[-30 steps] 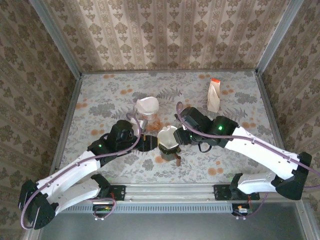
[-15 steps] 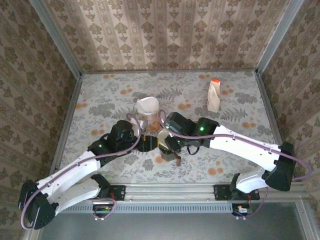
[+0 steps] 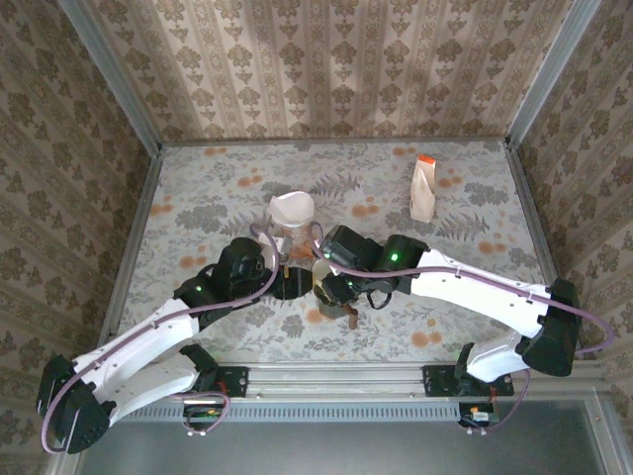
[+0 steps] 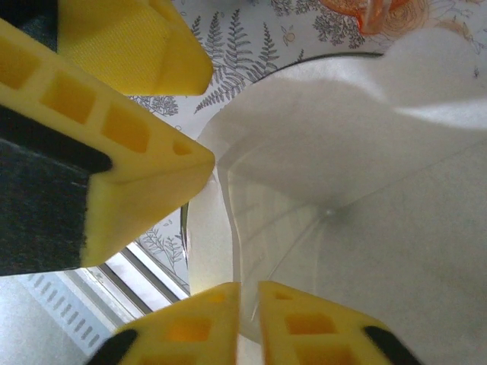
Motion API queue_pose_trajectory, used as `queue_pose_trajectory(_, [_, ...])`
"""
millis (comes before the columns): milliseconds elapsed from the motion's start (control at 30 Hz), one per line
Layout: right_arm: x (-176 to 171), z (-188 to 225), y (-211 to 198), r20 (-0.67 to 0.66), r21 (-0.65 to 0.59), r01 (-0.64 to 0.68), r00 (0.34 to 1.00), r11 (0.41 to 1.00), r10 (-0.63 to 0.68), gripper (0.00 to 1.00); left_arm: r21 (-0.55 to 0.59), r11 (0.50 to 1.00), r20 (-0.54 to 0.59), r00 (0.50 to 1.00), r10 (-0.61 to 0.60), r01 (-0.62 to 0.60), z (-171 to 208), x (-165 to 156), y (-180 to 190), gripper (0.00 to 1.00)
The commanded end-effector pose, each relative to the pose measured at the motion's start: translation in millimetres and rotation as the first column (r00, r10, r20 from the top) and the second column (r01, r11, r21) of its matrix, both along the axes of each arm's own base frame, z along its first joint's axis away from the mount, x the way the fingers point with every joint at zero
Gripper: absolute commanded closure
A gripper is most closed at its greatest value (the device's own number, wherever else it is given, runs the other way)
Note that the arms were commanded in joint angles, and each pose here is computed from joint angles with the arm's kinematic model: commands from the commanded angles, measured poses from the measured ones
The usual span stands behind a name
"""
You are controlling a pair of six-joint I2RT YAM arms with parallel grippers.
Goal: Place the coffee filter in the dripper
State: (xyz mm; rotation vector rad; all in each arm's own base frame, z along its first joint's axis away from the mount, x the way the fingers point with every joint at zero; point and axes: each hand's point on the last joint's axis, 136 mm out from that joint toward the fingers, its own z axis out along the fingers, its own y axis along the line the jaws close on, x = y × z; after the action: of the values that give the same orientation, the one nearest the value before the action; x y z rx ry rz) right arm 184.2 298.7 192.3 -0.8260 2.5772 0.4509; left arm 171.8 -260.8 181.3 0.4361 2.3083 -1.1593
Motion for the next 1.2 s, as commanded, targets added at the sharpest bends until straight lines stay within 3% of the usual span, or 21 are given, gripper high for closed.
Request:
queue_pose_trajectory(0, [6,29,-5,0.073,0.038,0.025,0.997,0.999,-0.028,0.74,-0.007,1.0,-0.007,1.0,0.001,-0.001,-1,-1,-1,0.4])
queue_pose_trajectory(167, [16,58,-21,0.191,0.095,0.083,0.977,0.992,-0.1,0.49,-0.014,1.0,0.0,1.0,0.004,-0.004,3,-1,-1,0.38])
queue_pose_trajectory(300, [25,76,-39,0.273,0.126,0.143,0.946,0.982,-0.173,0.38,-0.02,1.0,0.009,1.0,0.008,-0.008,7,-1,0,0.35])
queue_pose_trajectory(800, [33,86,-78,0.357,0.156,0.282,0.877,0.947,-0.321,0.34,-0.044,0.998,0.065,0.997,0.049,-0.046,29,2,8,0.2])
queue_pose_trajectory(1167, [36,86,-119,0.41,0.176,0.415,0.794,0.893,-0.45,0.3,-0.017,0.966,0.143,0.956,0.256,-0.256,36,16,54,0.09])
